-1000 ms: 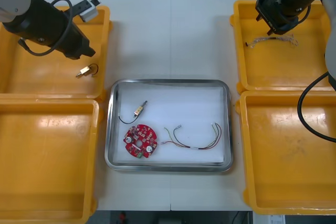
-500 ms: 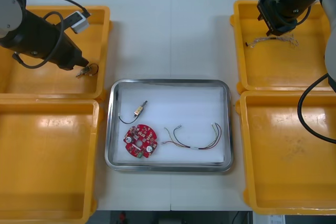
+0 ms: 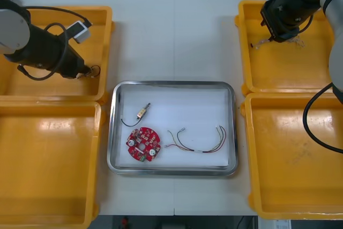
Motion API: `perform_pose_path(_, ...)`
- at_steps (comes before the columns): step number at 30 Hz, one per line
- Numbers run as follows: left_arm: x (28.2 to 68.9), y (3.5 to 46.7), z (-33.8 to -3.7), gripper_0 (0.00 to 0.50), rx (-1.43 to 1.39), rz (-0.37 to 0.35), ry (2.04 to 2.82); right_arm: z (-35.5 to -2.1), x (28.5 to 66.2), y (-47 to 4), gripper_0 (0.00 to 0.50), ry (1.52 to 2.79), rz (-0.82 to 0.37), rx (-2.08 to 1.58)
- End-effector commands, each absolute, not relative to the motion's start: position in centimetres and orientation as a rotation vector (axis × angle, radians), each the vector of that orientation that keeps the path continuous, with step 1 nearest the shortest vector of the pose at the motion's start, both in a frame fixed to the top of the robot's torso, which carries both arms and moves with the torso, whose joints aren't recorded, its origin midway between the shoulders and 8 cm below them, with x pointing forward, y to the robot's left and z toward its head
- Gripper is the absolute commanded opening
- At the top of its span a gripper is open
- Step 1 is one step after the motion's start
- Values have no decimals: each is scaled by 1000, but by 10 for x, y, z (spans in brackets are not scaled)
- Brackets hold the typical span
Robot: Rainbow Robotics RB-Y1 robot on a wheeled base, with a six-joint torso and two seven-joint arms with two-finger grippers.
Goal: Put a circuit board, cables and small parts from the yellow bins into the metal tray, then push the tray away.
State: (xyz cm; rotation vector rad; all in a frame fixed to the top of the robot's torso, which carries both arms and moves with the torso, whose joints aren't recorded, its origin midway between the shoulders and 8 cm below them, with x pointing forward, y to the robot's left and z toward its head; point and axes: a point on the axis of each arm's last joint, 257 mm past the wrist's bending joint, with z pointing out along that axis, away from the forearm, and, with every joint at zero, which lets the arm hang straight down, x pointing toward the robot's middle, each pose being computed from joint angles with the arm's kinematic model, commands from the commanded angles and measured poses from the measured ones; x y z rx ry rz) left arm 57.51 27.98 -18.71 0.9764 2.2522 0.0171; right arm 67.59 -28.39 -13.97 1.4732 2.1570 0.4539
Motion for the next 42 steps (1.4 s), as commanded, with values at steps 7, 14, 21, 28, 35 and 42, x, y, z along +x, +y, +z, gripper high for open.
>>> perform_pose_path(7,582,299,-202,500,1078,159,2212,-172,675,-256,500,2127,536,1575)
perform_pose_path(14,581,291,-213,500,1095,165,2217,-181,671,-255,500,2131,534,1596)
perform_pose_path(21,583,295,-223,500,1087,174,2225,-185,670,-253,500,2135,550,1608)
perform_pose_path(28,582,297,-227,448,1083,177,2231,-190,667,-250,122,2142,566,1624)
perform_pose_path(35,583,298,-225,0,1063,165,2234,-191,666,-254,14,2141,561,1630)
perform_pose_path(42,585,310,-213,0,1017,174,2238,-180,659,-274,7,2147,523,1655)
